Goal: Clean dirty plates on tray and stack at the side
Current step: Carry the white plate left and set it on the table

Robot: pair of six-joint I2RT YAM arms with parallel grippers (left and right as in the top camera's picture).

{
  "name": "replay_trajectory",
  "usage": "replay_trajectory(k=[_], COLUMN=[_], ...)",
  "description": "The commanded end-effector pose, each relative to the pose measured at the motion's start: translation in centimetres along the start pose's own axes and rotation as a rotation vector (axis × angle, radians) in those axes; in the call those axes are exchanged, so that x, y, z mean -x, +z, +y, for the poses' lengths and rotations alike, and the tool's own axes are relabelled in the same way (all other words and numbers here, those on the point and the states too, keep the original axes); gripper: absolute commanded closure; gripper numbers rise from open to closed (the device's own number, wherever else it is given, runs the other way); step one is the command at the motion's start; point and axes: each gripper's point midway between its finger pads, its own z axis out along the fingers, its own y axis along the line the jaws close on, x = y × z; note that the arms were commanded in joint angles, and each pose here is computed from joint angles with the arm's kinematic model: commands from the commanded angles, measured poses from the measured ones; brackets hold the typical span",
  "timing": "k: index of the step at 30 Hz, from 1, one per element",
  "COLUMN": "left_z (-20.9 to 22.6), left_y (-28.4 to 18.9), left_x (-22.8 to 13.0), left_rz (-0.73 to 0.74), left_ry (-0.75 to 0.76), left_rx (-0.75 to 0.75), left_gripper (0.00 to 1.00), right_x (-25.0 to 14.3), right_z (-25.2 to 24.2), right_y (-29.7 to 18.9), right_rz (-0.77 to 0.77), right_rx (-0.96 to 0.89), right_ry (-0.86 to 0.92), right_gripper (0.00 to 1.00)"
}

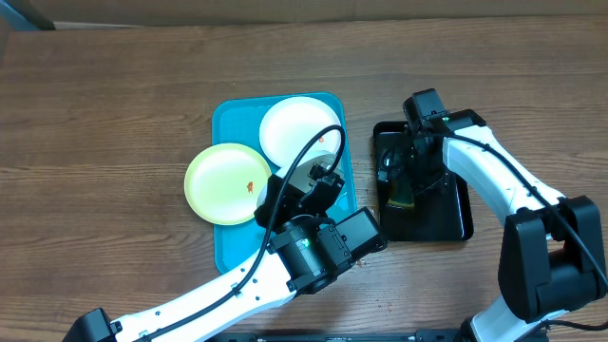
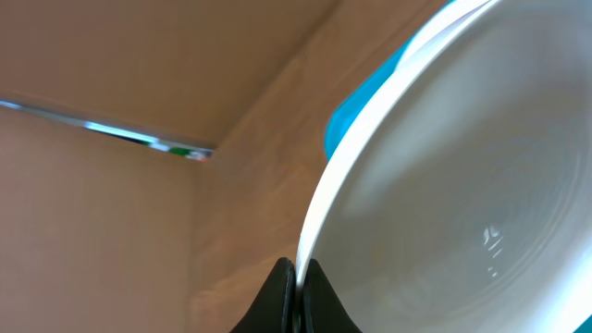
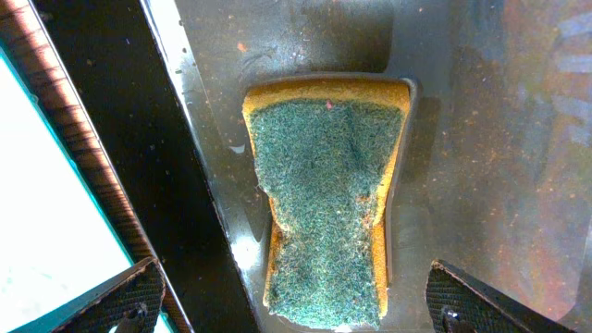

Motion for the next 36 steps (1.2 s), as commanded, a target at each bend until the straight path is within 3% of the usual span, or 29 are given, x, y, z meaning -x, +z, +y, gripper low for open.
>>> replay_trajectory(k=[1, 9, 11, 18, 29, 36], left_z=[-0.3, 2.6, 4.8, 9.4, 14.8, 17.2], left_y=[0.2, 2.6, 3.8, 7.3, 14.0, 17.6], left_x=[-0.2, -3.0, -4.0, -9.2, -24.0, -28.2], left_rz=[0.046, 0.338, 0.428, 0.565, 0.794, 0.774], left_ry=[-0.165, -0.509, -0.694, -1.004, -1.329, -1.381], left_rx=[-0.088, -0.305, -0.387, -0.6, -0.318, -0.166], left_gripper=[0.96, 0.96, 0.96, 0.96, 0.96, 0.96], right_x=[-0.2, -0.5, -0.6, -0.6, -0.7, -1.2], right_z=[0.3, 0.1, 0.1, 0.1, 0.0, -0.2], right_y=[-0.1, -0.1, -0.1, -0.1, -0.1, -0.1], right_rz=[-0.001, 0.014, 0.015, 0.016, 0.022, 0.041], right_rx=[0.007, -0.001, -0.001, -0.002, -0.004, -0.015], right_ry=[-0.01, -0.013, -0.012, -0.012, -0.011, -0.008], right_gripper=[0.08, 0.08, 0.08, 0.08, 0.08, 0.08])
